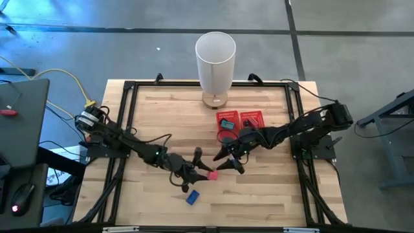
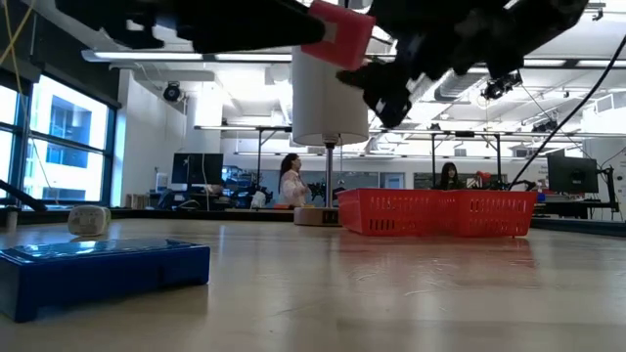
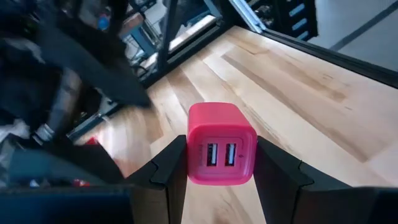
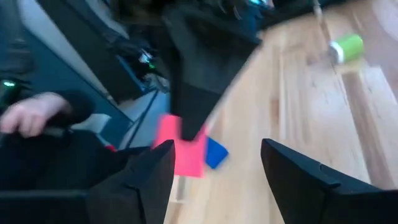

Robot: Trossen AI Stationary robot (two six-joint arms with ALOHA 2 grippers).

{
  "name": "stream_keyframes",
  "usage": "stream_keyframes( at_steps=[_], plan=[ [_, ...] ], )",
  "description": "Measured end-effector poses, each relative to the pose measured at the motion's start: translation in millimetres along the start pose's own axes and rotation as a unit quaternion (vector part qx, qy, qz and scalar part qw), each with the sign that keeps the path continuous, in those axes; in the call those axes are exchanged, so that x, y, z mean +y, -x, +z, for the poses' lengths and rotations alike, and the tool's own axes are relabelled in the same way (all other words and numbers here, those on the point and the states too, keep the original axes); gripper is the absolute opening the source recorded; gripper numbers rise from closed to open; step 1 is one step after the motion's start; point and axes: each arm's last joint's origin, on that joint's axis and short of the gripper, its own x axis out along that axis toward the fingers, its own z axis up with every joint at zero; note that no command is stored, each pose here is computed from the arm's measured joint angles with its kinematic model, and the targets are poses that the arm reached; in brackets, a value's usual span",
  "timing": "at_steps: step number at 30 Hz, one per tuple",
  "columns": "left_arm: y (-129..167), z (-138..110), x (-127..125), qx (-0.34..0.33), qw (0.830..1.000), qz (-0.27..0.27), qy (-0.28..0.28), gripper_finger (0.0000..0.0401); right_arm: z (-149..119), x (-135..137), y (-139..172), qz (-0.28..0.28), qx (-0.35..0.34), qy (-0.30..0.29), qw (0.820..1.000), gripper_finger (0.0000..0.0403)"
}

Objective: Pick & Place Office items
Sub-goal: Put the pink charger adapter into the right red bin

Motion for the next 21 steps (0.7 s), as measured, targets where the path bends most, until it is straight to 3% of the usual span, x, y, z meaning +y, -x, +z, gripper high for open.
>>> stream_keyframes(
  at_steps=[13,21],
  plan=[
    [-3,-5,12,0.016,1.000,0.001,-0.001,0.0137,3,1,-20,0.069,0.044,0.000,0.997,0.0226],
    [-4,-6,15,0.017,1.000,0.011,-0.007,0.0137,-14,-10,-30,0.067,0.089,-0.037,0.993,0.0226]
  ],
)
